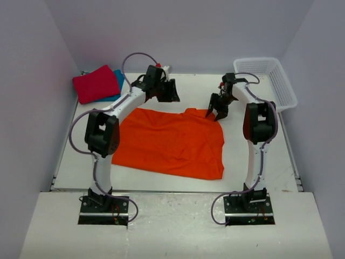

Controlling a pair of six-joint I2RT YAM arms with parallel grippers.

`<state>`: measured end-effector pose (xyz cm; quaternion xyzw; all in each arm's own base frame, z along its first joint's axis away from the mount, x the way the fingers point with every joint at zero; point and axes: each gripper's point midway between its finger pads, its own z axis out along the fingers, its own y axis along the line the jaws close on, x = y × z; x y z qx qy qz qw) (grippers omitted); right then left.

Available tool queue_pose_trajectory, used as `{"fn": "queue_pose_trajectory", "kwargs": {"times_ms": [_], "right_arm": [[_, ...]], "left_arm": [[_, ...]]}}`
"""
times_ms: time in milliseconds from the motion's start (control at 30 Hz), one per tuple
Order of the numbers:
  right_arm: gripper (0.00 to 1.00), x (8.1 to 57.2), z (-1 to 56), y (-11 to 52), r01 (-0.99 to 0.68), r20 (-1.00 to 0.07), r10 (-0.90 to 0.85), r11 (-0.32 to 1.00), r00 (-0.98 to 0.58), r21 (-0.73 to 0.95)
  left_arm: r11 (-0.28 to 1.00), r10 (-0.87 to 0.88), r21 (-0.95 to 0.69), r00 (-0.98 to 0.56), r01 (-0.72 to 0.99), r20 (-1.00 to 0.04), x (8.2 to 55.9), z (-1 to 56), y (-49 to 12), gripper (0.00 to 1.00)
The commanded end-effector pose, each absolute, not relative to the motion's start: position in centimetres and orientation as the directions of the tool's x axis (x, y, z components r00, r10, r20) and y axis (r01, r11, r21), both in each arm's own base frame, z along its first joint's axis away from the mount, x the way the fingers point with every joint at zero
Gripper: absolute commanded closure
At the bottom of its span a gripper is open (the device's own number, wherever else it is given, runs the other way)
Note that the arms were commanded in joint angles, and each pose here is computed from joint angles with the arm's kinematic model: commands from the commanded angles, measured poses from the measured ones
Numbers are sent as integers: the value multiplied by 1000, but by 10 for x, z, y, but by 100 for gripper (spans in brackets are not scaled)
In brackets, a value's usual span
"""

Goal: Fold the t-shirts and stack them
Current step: Grap the side of the flattened tshirt furthest away from the robot with both arms

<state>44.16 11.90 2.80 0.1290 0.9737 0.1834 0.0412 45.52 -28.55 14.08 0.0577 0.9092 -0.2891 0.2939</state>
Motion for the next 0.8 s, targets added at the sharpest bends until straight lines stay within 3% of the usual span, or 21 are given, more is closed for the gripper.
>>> {"fn": "queue_pose_trajectory", "kwargs": {"times_ms": [0, 67, 133, 233, 500, 667, 733, 767], "right_arm": [[44, 462, 125, 129, 99, -317, 257, 893, -913, 440], [44, 456, 142, 126, 88, -355, 263, 894, -897, 440], [44, 449, 179, 124, 47, -439, 267, 891, -858, 451], [43, 436, 213, 120, 10, -520, 271, 893, -810, 450], [42, 407, 246, 113, -17, -580, 270, 897, -769, 441], [42, 400, 249, 110, -14, -588, 273, 900, -762, 436], [42, 399, 247, 108, -7, -585, 270, 904, -765, 427], [42, 399, 245, 108, -5, -583, 268, 906, -767, 423]], "left_arm": [[752, 55, -518, -823, 407, -566, 459, 127, -337, 44], [678, 83, -548, -791, 490, -606, 470, 146, -361, 36], [632, 116, -581, -804, 513, -583, 474, 126, -374, 32], [578, 125, -600, -787, 552, -604, 485, 124, -387, 31], [544, 164, -638, -815, 545, -556, 479, 78, -395, 29], [538, 179, -642, -818, 547, -547, 478, 63, -396, 32], [513, 181, -659, -819, 551, -544, 475, 62, -400, 37], [506, 184, -663, -820, 551, -542, 473, 61, -401, 46]]}}
